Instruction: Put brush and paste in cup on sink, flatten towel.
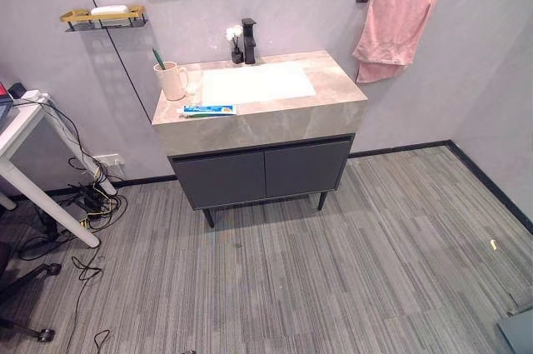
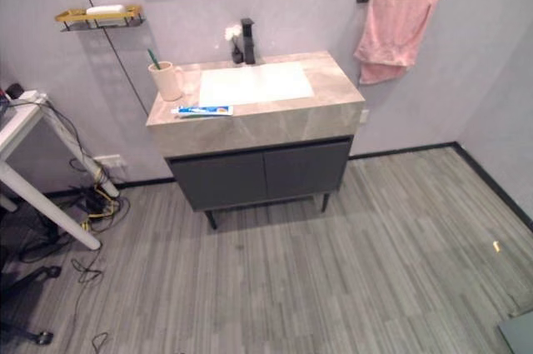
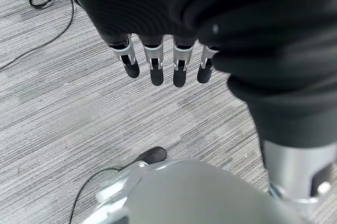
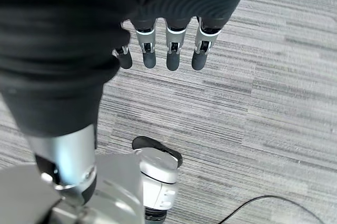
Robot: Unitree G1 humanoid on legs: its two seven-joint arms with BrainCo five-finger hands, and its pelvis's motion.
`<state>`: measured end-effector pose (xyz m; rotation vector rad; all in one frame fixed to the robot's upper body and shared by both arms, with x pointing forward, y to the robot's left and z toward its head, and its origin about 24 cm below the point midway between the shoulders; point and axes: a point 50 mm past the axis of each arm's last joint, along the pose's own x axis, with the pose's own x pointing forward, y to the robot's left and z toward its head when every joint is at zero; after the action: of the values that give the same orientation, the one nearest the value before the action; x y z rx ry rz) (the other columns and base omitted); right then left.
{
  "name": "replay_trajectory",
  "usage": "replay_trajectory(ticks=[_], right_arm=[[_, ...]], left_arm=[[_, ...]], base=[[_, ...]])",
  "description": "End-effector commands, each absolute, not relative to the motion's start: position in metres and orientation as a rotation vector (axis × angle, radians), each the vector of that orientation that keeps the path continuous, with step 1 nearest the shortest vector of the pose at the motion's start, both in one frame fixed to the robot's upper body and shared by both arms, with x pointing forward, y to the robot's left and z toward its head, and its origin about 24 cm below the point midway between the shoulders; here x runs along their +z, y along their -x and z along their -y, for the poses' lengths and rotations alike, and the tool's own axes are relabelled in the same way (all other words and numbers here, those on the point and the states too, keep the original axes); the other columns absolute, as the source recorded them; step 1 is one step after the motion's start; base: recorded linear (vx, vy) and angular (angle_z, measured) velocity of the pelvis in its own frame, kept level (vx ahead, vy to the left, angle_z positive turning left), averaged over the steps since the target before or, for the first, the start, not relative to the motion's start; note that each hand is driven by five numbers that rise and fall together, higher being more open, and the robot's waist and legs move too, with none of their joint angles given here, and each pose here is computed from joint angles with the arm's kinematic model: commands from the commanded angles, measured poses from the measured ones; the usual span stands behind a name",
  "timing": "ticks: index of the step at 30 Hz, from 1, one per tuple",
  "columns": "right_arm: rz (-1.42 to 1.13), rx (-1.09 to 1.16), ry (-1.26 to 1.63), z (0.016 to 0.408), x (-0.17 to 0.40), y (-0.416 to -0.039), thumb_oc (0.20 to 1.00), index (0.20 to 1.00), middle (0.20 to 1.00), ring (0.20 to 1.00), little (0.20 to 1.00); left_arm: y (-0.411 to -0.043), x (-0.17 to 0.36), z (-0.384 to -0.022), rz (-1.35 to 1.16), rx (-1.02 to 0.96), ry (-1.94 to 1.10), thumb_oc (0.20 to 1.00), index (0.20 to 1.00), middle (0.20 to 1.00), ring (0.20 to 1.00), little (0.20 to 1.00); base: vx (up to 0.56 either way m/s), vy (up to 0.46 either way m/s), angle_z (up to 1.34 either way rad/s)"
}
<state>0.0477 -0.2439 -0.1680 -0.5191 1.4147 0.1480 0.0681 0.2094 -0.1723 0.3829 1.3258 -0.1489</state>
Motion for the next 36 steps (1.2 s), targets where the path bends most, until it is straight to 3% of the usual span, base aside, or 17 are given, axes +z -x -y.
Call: replay_trajectory(ticks=[1,15,36], right_arm=[[-1.416,0.181,0.569,0.243,-0.168,-0.053,1.0,1.0,1.0,1.0,1.0],[-1.417,0.085,0.475,0.256,-0.163,-0.06,1.0,1.0,1.0,1.0,1.0],[-1.42,0.172,0.503,0.24,-0.168,-0.054,1.0,1.0,1.0,1.0,1.0]], left_arm=[[-0.066,-0.174,-0.199,-1.336,-0.136,-0.339,1.0,1.0,1.0,1.0,1.0],[-0.051,-0.175,-0.206,-1.391,-0.155,-0.35,1.0,1.0,1.0,1.0,1.0],[-0.063,-0.173,-0.213,-1.361,-0.105,-0.347,1.0,1.0,1.0,1.0,1.0]], base=[[0.0,0.0,0.0],[0.02,0.0,0.06],[0.01,0.001,-0.01]])
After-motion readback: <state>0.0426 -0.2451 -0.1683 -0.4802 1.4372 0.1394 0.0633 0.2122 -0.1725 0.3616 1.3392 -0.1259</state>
